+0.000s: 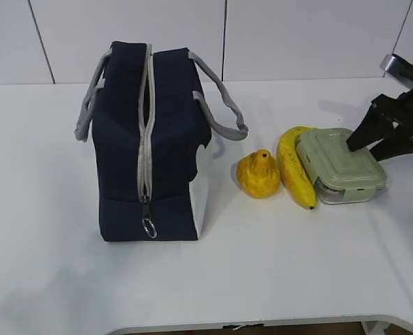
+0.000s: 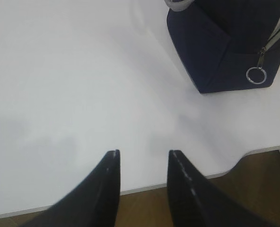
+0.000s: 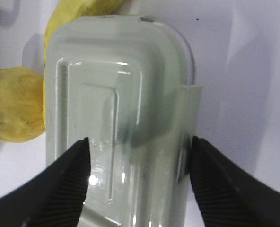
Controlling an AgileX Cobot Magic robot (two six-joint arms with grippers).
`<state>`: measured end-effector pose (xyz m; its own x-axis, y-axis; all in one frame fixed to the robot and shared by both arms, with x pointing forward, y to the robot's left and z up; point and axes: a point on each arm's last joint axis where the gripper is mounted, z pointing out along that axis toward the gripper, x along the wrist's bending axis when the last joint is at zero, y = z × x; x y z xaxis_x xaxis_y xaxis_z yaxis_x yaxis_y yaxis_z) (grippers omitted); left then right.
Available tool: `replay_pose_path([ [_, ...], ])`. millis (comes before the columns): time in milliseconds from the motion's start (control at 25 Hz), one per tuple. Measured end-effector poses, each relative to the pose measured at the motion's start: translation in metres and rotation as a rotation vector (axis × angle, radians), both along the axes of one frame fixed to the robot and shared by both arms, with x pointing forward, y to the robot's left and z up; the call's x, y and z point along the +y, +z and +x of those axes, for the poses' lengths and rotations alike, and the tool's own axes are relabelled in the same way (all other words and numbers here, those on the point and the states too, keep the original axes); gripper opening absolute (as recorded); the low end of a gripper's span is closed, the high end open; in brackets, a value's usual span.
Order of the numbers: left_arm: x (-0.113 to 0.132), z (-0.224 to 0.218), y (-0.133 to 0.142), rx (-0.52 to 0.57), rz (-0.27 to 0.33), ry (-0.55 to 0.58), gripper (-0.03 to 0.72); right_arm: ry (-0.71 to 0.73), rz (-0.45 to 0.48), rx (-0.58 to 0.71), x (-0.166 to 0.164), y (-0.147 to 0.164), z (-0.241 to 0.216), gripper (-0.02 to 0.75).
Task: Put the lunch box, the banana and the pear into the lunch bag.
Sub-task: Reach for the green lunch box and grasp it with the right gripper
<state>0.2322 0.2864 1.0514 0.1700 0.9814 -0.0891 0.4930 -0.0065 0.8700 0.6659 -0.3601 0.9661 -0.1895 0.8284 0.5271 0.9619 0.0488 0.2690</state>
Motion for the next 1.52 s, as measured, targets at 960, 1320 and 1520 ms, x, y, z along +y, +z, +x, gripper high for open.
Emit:
replay_pose_path([
  [960, 0.0, 0.0, 0.0, 0.0, 0.0, 0.0, 0.239, -0.032, 0.12, -0.027, 0.005, -0.01, 0.009, 0.534],
  [1320, 0.0, 0.0, 0.0, 0.0, 0.0, 0.0, 0.239, -0.024, 0.126, -0.025, 0.005, -0.017, 0.01, 0.529],
  [1520, 0.0, 0.0, 0.0, 0.0, 0.0, 0.0, 0.239, -0.004, 0.122, -0.034, 0.005, -0.02, 0.01, 0.503],
])
